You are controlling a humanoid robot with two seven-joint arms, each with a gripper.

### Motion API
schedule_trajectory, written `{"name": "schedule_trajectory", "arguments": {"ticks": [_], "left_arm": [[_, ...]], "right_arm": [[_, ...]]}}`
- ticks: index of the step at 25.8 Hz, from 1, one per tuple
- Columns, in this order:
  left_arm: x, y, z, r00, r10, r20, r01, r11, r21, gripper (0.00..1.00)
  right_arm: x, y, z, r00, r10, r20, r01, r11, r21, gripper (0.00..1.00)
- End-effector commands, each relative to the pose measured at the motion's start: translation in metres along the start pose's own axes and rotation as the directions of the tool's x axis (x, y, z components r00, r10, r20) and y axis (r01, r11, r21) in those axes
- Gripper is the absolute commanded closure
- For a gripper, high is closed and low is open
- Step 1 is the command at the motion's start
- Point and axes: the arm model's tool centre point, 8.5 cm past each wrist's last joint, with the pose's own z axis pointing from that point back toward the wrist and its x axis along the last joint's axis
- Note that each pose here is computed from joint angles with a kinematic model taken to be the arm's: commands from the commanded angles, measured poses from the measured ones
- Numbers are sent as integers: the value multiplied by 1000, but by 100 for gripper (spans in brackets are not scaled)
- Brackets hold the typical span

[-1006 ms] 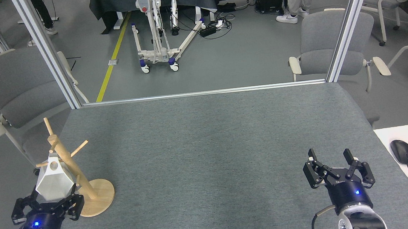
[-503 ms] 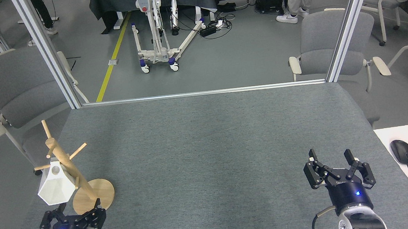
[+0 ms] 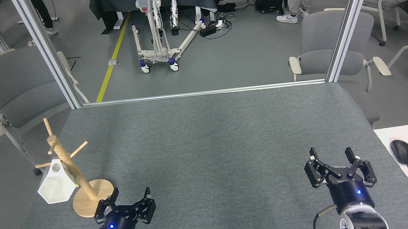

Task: Hang cup on storage rack
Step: 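Open the left gripper and withdraw it from the hanging cup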

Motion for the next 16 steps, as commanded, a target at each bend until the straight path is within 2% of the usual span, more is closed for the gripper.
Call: {"name": "schedule_trajectory", "arguments": {"ticks": [1,6,9,11,16], "left_arm": [[54,27,-15,995,-16,97,8,997,76,2],[95,73,-31,993,-67,99,48,982,183,2],[109,94,-29,992,-59,113,30,970,239,2],[108,103,-24,993,-38,113,6,964,267,2],[106,80,-6,994,-10,111,-15,974,225,2]], "right_arm": [[-3,0,-1,1000,-2,-14,2,1000,5,0],[-1,-10,-9,1000,1,-6,-1,1000,-18,0],[3,-14,-15,1000,-11,-6,10,1000,-28,0],[1,-16,-16,1000,1,0,-1,1000,-30,0],[1,-16,-23,1000,-13,-10,13,999,-32,0]]}}
